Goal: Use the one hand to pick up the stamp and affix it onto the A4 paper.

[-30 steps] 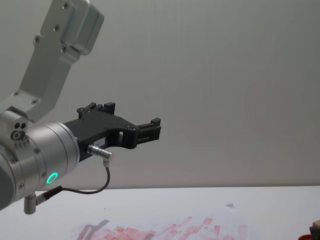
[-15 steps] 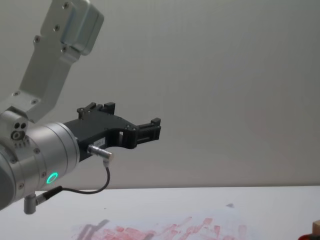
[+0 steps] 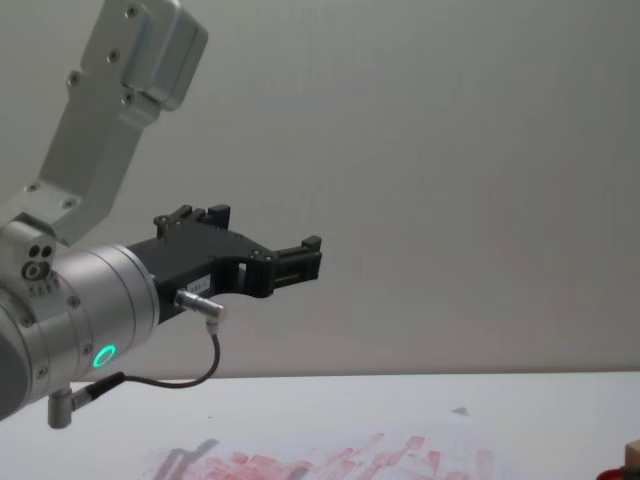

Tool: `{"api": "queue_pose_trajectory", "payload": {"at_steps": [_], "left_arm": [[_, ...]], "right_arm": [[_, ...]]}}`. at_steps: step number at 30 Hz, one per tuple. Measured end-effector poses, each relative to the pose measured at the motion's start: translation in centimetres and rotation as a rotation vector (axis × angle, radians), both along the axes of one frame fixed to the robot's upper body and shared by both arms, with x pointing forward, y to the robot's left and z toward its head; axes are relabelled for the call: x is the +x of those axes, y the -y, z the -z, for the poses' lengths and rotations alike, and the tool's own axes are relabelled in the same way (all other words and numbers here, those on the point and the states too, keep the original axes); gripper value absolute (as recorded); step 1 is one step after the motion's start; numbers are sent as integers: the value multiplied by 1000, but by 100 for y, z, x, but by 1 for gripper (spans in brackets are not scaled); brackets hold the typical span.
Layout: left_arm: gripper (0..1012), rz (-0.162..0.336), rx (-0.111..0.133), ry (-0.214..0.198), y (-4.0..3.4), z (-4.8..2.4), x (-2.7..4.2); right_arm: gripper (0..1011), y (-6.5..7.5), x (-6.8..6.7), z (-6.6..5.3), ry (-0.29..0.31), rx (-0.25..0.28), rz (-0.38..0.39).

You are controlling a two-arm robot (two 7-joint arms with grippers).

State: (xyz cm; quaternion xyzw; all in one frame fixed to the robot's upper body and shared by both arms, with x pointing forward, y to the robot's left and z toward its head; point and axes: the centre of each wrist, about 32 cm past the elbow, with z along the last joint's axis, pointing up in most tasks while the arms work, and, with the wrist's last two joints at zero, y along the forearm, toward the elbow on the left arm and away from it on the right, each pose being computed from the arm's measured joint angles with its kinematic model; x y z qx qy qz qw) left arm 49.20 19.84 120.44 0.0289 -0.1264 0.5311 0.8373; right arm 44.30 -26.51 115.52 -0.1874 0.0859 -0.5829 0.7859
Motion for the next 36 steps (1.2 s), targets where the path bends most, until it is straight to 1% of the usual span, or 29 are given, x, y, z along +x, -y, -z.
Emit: {"api": "queue_pose_trajectory", "payload": {"at_steps": [2, 4, 8, 9, 11, 12, 13, 14, 17, 29, 30, 34, 35, 36], "left_arm": [[1001, 0, 0, 0, 0, 0, 0], [1001, 0, 0, 0, 0, 0, 0], [1001, 0, 0, 0, 0, 0, 0], [1001, 0, 0, 0, 0, 0, 0], [1001, 0, 0, 0, 0, 0, 0], [1001, 0, 0, 0, 0, 0, 0], [1001, 0, 0, 0, 0, 0, 0], [1001, 0, 0, 0, 0, 0, 0], [1001, 0, 0, 0, 0, 0, 0], [1001, 0, 0, 0, 0, 0, 0], [1001, 0, 0, 0, 0, 0, 0], [1001, 0, 0, 0, 0, 0, 0], [1001, 0, 0, 0, 0, 0, 0], [1001, 0, 0, 0, 0, 0, 0]], "right_arm": [[676, -2, 5, 0, 0, -1, 0], [630, -2, 7, 1, -1, -1, 0], [495, -4, 13, 3, -1, -2, -1], [476, -5, 14, 4, -1, -2, -1], [392, -5, 16, 5, -2, -3, -1], [392, -5, 16, 5, -2, -3, -1], [358, -6, 17, 6, -2, -3, -1], [288, -5, 18, 6, -2, -3, -1], [228, -5, 20, 6, -2, -3, -1], [216, -6, 22, 1, 8, -8, -8], [216, -13, 33, -27, 36, -10, -23], [216, -36, 55, -70, 70, -9, -49], [216, -48, 66, -88, 87, -7, -63], [216, -48, 66, -88, 87, -7, -63]]}}
